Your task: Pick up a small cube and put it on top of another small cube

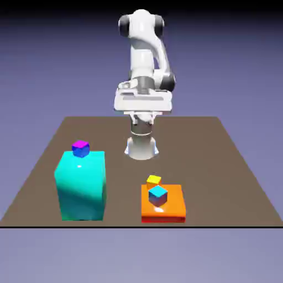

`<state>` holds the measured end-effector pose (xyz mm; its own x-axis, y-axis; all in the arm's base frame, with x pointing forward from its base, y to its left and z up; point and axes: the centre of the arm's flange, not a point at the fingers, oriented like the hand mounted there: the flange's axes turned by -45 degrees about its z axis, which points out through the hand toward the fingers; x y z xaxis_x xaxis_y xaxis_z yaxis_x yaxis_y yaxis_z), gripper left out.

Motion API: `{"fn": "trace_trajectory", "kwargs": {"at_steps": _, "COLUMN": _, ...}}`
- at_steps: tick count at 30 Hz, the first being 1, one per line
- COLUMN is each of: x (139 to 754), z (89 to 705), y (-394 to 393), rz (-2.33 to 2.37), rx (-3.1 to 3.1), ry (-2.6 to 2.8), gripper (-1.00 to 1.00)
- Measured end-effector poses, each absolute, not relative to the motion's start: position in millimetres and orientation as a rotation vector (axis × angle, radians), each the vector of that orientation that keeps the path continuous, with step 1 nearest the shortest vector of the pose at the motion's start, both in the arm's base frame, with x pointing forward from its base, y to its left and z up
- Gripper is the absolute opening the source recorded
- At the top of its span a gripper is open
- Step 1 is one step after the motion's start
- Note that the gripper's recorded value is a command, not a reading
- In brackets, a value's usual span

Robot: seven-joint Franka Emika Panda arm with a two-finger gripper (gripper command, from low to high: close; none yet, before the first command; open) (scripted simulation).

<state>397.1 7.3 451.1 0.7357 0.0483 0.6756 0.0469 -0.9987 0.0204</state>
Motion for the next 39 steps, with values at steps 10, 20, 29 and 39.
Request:
{"fn": "trace_trajectory", "kwargs": {"at_steps": 10, "x": 445.7, "z": 455.4, "y": -107.9, "rz": 0.8, "rx": 2.99, "ry": -1.131, "gripper": 0.0}}
{"fn": "trace_trajectory", "kwargs": {"at_steps": 20, "x": 438.2, "z": 421.1, "y": -227.5, "rz": 0.509, "rx": 2.502, "ry": -2.081, "gripper": 0.0}}
{"fn": "trace_trajectory", "kwargs": {"at_steps": 29, "x": 390.5, "z": 346.5, "y": -328.6, "rz": 0.221, "rx": 1.81, "ry": -2.633, "gripper": 0.0}}
{"fn": "trace_trajectory", "kwargs": {"at_steps": 39, "x": 334.2, "z": 233.9, "y": -350.2, "rz": 0.035, "rx": 1.231, "ry": -2.869, "gripper": 0.0}}
